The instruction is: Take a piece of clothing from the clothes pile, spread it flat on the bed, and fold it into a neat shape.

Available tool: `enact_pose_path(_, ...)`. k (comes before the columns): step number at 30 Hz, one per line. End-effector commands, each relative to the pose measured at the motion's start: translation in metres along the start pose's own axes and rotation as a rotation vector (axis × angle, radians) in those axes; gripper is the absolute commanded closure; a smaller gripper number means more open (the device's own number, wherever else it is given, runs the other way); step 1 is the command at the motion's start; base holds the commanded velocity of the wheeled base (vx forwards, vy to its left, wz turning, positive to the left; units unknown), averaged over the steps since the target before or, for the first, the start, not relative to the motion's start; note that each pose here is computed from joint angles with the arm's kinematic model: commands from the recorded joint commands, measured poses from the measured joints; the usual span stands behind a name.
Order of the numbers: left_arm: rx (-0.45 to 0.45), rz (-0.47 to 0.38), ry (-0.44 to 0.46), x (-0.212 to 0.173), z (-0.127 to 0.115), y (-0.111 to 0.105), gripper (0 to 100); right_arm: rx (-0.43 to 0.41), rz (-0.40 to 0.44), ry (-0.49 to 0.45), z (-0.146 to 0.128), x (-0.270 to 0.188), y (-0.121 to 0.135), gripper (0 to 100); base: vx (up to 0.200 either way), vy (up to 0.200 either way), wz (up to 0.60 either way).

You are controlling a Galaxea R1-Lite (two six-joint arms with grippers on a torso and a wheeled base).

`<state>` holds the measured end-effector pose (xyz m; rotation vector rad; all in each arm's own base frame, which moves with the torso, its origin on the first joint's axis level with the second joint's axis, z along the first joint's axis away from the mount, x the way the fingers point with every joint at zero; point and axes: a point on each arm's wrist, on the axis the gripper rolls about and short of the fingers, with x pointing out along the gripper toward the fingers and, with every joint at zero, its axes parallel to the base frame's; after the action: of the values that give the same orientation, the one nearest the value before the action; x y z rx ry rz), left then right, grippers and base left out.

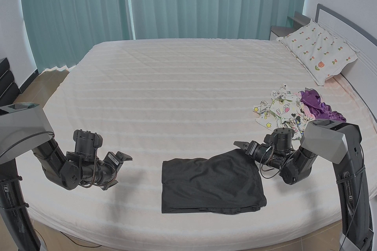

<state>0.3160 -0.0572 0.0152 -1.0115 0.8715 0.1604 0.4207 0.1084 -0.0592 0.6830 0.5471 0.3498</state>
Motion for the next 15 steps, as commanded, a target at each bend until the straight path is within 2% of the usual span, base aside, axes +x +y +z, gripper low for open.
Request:
enact_pose_path(1, 0.001, -0.001, -0.001, 0.0, 0.0, 0.0, 0, 0.002, 0.003, 0.009, -0.002, 0.001, -0.001, 100, 0.0, 0.0, 0.0)
enact_pose_path(10, 0.001, -0.001, -0.001, 0.0, 0.0, 0.0, 0, 0.013, -0.03, -0.002, 0.0, -0.004, -0.008, 100, 0.0, 0.0, 0.0)
enact_pose_path(15, 0.001, -0.001, -0.001, 0.0, 0.0, 0.0, 0, 0.021, -0.088, -0.066, 0.012, -0.009, -0.017, 100, 0.0, 0.0, 0.0)
